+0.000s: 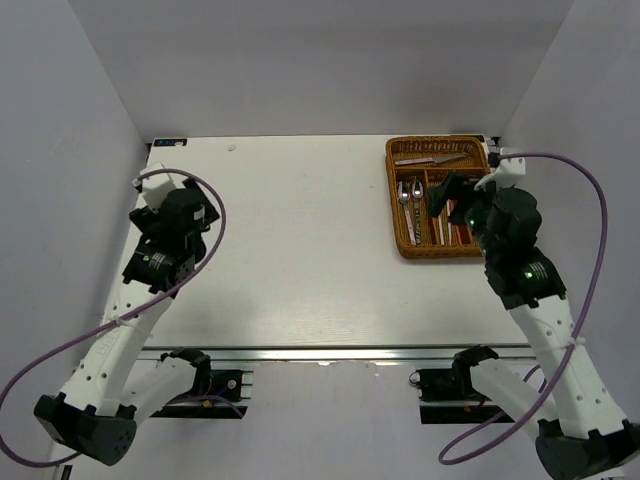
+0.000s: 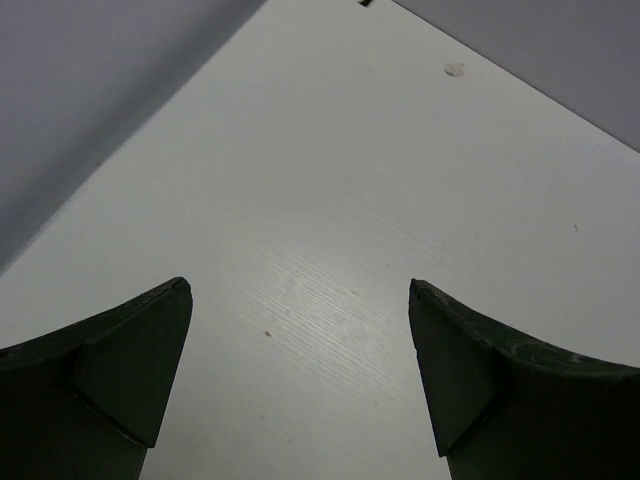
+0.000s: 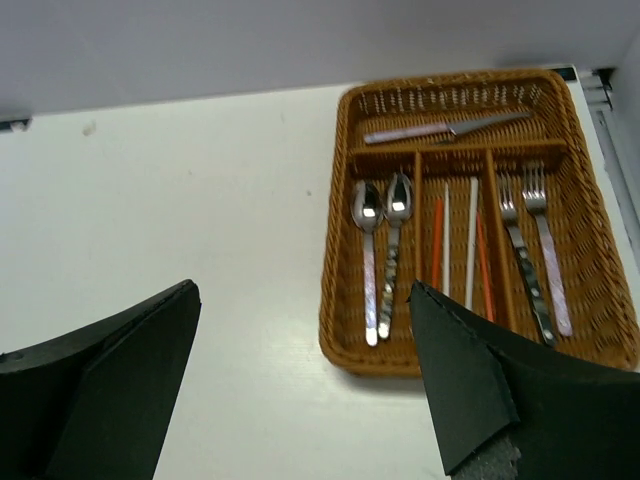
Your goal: Sort the eating utensils into containers
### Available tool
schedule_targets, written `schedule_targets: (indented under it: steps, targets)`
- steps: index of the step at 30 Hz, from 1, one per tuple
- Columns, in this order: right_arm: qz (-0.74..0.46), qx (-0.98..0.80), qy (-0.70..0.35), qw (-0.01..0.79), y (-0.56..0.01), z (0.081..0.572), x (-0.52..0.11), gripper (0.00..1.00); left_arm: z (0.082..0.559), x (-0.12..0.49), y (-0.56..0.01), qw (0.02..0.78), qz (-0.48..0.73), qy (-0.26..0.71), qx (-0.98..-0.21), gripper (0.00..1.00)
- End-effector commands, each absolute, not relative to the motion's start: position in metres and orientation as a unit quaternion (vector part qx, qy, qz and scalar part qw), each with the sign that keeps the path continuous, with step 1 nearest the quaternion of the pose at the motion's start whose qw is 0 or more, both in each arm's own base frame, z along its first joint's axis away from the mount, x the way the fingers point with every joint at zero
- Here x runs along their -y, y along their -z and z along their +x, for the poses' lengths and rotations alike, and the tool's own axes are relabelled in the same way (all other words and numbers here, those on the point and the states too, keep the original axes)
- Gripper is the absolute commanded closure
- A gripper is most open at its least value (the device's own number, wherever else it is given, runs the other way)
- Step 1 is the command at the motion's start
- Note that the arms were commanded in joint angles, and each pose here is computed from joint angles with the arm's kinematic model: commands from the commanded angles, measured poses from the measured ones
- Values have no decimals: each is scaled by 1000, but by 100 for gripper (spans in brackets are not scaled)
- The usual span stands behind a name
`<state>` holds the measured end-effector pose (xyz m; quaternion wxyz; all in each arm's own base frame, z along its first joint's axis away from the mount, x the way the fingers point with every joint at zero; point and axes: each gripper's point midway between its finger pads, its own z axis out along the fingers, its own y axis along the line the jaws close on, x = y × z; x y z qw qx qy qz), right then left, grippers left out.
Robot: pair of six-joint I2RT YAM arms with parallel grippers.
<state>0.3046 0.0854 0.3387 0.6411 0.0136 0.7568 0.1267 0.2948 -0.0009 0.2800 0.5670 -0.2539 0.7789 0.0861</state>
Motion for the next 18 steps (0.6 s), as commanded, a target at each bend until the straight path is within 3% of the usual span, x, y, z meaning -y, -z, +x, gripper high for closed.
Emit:
schedule_targets:
  steps: [1, 7, 18]
  targets:
    - [-15, -797, -80, 599, -311, 274, -69, 11, 290, -16, -305, 590, -258, -73, -762, 2]
    - [-22, -786, -118, 607, -307, 246, -74, 11, 267, -35, -293, 612, -278, -90, -735, 2]
    - [-11, -798, -113, 592, -285, 254, -75, 11, 267, -31, -267, 593, -255, -96, -758, 2]
